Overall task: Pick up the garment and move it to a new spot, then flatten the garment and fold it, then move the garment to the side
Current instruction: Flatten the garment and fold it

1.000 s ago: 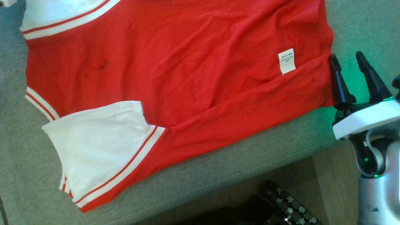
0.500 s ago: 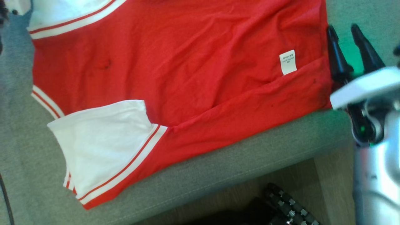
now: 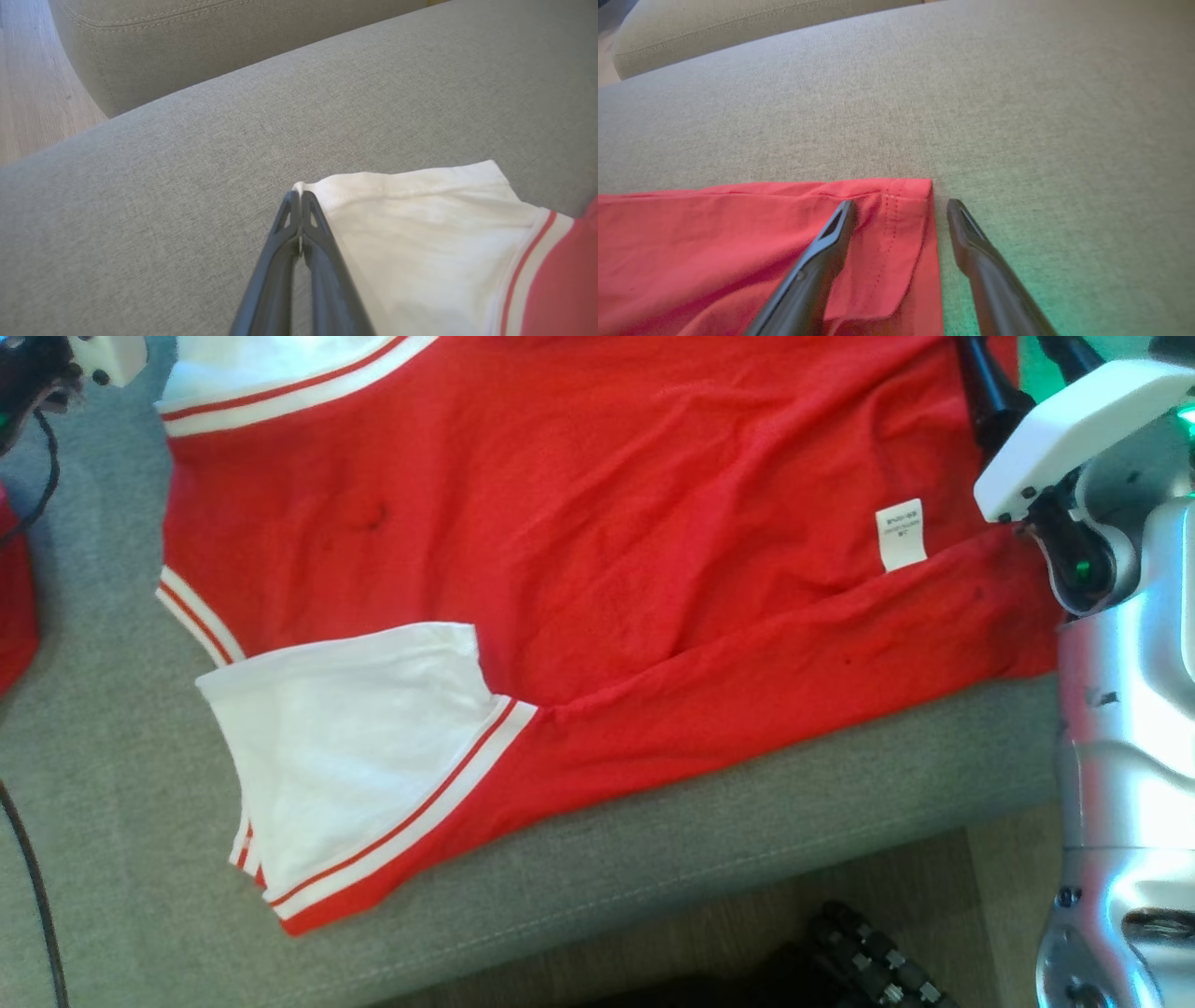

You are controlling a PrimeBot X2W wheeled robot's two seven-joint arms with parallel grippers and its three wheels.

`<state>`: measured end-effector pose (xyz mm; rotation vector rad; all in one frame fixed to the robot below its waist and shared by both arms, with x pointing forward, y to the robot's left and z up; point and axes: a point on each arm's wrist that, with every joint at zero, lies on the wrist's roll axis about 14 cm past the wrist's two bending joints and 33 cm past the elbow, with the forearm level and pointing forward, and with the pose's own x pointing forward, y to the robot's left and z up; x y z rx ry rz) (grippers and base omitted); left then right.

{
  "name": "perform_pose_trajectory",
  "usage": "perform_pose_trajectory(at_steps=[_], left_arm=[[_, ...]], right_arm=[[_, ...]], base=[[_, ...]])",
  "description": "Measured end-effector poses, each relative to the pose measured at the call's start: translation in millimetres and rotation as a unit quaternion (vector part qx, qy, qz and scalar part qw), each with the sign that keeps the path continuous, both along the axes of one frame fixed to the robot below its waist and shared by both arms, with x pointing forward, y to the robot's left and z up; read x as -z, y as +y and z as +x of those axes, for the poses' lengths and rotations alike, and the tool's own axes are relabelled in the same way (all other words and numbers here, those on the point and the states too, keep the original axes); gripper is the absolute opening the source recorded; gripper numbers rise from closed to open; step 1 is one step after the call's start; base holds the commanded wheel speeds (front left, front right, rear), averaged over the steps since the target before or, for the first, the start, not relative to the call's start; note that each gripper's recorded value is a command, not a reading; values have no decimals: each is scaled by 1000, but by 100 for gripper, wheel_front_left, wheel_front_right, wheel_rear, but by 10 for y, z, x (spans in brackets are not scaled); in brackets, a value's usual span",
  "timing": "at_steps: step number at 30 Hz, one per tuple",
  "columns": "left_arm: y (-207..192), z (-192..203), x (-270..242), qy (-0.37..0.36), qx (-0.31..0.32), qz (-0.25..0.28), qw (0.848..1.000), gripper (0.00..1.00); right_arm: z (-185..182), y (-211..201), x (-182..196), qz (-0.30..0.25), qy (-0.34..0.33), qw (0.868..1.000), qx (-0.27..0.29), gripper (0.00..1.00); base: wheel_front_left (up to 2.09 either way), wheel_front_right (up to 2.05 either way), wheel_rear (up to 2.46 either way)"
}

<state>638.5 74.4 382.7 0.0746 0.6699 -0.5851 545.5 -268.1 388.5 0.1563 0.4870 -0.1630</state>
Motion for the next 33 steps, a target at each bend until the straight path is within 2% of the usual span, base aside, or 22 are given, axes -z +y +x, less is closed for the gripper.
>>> perform_pose_trajectory(at_steps=[1,2,4,6,8,10,14,23,28,33], left_arm=[[11,-2,-11,-3,-1,0,1000,0],[22,-6,-13,-4,-1,1,1000,0],[36,-13,-18,-8,-1,2,1000,0],[40,-24,-20,-9,0,2,1000,0],[46,-24,-35,-13,-2,-2,1000,0],[51,-23,-49,-19,-1,-4,1000,0],[51,-10,-105,-40,3,-8,999,0],[46,203,-479,-129,0,-41,991,0],[116,390,-787,-205,-14,-59,977,0],[112,457,-1174,-277,-22,-98,956,0]], right_arm=[[-1,4,25,1,4,1000,0,100],[-2,14,53,3,8,1000,-1,93],[21,37,68,4,10,1000,-4,72],[68,58,52,3,9,1000,-7,40],[101,81,44,1,8,1000,-11,25],[120,91,32,-4,1,1000,-12,1],[175,102,-24,-9,-16,1000,-14,0],[513,131,-406,-30,-74,997,-23,0],[717,82,-643,-29,-113,993,-10,0],[869,98,-827,-42,-149,988,-7,0]], base=[[0,0,0],[0,0,0],[0,0,0],[0,0,0],[0,0,0],[0,0,0],[0,0,0],[0,0,0],[0,0,0],[0,0,0]])
